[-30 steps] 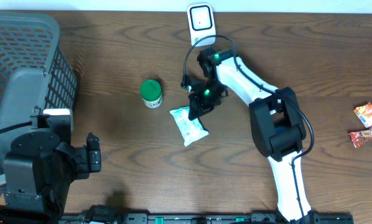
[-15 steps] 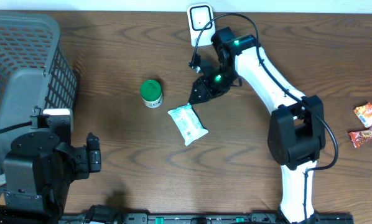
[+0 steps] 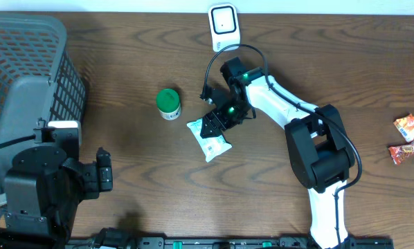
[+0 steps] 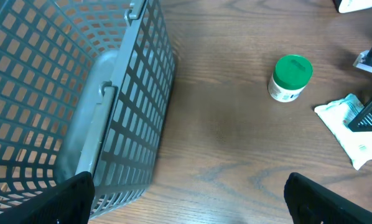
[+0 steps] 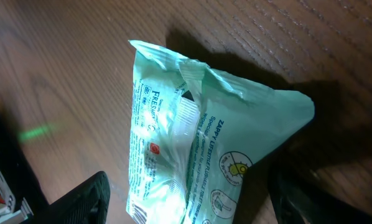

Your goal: Scan the item barcode

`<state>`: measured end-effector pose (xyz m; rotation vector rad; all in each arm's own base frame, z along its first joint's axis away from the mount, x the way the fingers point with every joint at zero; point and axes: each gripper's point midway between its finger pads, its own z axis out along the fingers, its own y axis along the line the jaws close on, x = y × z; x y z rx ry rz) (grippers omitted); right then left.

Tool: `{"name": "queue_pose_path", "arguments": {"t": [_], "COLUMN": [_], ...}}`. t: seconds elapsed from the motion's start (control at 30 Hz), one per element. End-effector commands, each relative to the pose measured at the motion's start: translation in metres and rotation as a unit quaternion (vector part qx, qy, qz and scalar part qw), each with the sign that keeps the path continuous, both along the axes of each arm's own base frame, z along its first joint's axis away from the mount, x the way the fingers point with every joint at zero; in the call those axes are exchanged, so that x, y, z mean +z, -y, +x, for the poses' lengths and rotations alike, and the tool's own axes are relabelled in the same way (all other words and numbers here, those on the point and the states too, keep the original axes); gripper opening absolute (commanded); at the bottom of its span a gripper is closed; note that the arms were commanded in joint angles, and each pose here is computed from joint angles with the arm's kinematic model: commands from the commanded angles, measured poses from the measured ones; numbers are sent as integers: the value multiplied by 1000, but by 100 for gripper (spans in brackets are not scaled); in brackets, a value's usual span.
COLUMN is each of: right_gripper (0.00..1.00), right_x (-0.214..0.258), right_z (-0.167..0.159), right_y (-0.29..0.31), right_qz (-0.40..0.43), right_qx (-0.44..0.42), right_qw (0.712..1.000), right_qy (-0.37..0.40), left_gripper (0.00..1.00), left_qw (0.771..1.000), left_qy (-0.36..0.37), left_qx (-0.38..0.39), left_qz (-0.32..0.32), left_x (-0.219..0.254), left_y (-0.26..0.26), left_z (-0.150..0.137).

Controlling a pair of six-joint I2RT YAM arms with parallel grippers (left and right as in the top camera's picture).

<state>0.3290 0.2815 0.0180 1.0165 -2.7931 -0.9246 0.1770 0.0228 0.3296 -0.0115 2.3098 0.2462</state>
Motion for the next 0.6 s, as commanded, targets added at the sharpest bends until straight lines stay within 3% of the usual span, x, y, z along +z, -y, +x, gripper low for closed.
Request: {"name": "queue_pose_path", "arguments": {"t": [0.0,0.07,0.13,0.33,0.4,0.47,0.5,0.57], "right_gripper": [76,68,54,52,34,8,1,1], "right_x": [-19,-29,-39,-70,-81,-87,-87,-83], "right_z": [-14,-22,-33,-59,-64,-67,-66,-64], "right_y": [8,11,12,13,14,16,17,14], "right_qz": [-38,-54,-62,-81,-87,-91,-91,-84], "right_qx": [18,24,38,71,73,73,72,70], "right_qw": [999,998,997,992,991,990,990,991], "right_qy": [-3,-9,-21,-60,-72,-79,-81,-80], "left_gripper": [98,98,98,98,98,98,98,98], "left_qw": [1000,1000,1000,1000,1000,1000,1000,1000], "left_qy": [0,0,1,0,1,1,0,0], "left_qx": [6,6,6,6,6,6,6,6], "left_qz": [0,0,0,0,0,0,0,0], "left_x": [0,0,0,0,0,0,0,0], "left_y": [-2,-2,-2,-2,-2,-2,-2,-2], "left_z": [-1,-1,0,-1,0,0,-1,-1]}}
